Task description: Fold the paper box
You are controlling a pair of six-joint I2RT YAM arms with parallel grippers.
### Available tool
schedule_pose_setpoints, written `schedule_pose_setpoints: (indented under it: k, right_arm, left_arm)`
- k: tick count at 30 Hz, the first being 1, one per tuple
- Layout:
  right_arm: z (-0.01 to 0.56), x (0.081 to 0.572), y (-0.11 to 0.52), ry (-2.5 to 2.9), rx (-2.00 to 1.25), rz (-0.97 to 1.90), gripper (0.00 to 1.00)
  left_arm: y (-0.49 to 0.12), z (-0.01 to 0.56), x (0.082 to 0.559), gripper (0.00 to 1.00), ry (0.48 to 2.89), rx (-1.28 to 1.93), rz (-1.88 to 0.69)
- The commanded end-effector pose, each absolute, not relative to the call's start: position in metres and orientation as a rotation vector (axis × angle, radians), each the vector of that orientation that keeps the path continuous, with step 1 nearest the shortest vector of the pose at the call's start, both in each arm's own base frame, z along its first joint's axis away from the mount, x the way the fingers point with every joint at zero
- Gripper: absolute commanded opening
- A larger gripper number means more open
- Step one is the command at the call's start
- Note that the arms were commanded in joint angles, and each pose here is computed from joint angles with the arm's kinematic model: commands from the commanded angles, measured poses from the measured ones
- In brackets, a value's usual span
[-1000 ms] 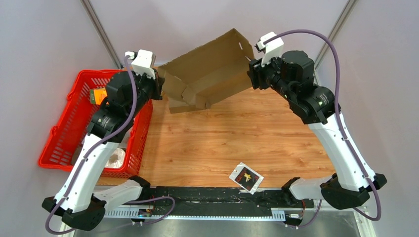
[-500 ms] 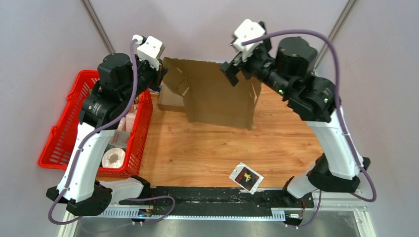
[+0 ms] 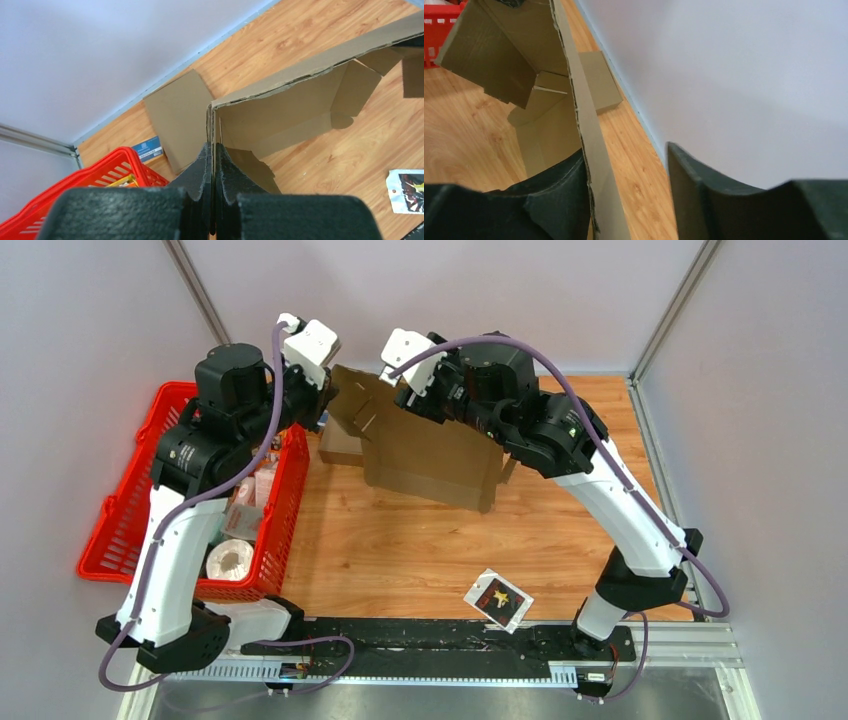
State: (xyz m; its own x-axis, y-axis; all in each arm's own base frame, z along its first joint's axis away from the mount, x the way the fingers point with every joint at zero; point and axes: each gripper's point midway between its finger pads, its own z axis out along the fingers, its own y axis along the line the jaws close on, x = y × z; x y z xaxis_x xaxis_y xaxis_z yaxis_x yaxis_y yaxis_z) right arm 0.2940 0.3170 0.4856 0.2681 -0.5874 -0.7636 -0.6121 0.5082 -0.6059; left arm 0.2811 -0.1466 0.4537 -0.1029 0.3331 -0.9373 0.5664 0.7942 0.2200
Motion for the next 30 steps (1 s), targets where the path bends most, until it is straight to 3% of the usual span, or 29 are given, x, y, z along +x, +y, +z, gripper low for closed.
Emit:
schedule_pose_setpoints:
  k: [1,4,5,8,12,17,19,20,22,25,26,27,30]
  right_arm:
    - [0.508,0.291,0.309,1.354,-1.076,0.013,0.49]
    - [0.502,0.292,0.307,1.369,-1.08,0.007,0.28]
    - [0.5,0.292,0.308,1.374,-1.083,0.005,0.24]
    - [0.497,0.292,0.307,1.381,-1.087,0.008,0.15]
    - [0.496,0.288,0.306,1.38,-1.091,0.045,0.1]
    - [0.495,0.288,0.287,1.415,-1.043,0.088,0.05]
    - [0.472,0.298,0.283,1.484,-1.025,0.101,0.16]
    - [0.462,0.311,0.267,1.558,-0.944,0.12,0.34]
    - [0.439,0.327,0.259,1.654,-0.881,0.187,0.44]
    - [0.393,0.372,0.227,1.839,-0.67,0.309,0.77]
    - [0.373,0.393,0.197,1.908,-0.556,0.29,0.94]
    - [0.364,0.404,0.2,1.917,-0.524,0.376,0.99]
    - [0.33,0.447,0.179,1.97,-0.434,0.49,1.0]
  left_arm:
    - [-0.152,0.471,0.277,0.04,1.657,0.71,-0.268]
    - [-0.157,0.478,0.274,0.2,1.649,0.644,-0.341]
    - [-0.161,0.476,0.273,0.32,1.654,0.628,-0.375]
    - [-0.172,0.484,0.268,0.45,1.628,0.548,-0.499]
    - [-0.179,0.499,0.271,0.49,1.578,0.465,-0.584]
    - [-0.154,0.517,0.276,0.49,1.53,0.33,-0.486]
    - [-0.161,0.513,0.28,0.49,1.567,0.347,-0.511]
    - [-0.165,0.498,0.281,0.49,1.627,0.363,-0.526]
    - [-0.175,0.464,0.292,0.49,1.742,0.34,-0.551]
    - [-0.198,0.404,0.302,0.47,1.868,0.331,-0.66]
    - [-0.212,0.402,0.305,0.48,1.832,0.358,-0.736]
    - [-0.22,0.39,0.307,0.48,1.852,0.339,-0.793]
    - [-0.252,0.343,0.312,0.47,1.942,0.38,-0.956]
